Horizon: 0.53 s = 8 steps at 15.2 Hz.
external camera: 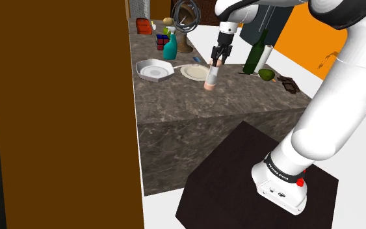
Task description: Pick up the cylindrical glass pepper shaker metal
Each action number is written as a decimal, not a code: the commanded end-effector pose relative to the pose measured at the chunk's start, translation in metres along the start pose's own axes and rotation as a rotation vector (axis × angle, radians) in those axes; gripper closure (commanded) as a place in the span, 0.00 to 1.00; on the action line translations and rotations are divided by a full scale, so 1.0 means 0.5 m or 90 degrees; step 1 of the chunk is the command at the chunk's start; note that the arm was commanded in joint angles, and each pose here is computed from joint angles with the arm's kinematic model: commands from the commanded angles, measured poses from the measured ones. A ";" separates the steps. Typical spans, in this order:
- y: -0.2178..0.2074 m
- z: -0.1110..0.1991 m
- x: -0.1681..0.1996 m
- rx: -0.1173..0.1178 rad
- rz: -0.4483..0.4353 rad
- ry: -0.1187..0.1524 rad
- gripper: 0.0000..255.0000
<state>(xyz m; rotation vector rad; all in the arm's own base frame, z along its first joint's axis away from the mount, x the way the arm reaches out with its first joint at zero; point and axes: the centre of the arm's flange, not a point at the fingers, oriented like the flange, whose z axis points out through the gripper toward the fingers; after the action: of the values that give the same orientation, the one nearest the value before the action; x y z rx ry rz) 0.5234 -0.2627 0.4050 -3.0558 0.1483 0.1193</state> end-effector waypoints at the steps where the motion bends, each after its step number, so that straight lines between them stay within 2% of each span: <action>1: 0.000 -0.023 -0.001 0.000 0.000 0.000 1.00; 8: -0.005 -0.087 -0.007 0.000 0.000 0.000 1.00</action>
<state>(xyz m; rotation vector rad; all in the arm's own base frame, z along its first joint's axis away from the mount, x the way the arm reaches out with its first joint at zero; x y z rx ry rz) 0.5235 -0.2630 0.4457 -3.0560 0.1483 0.1196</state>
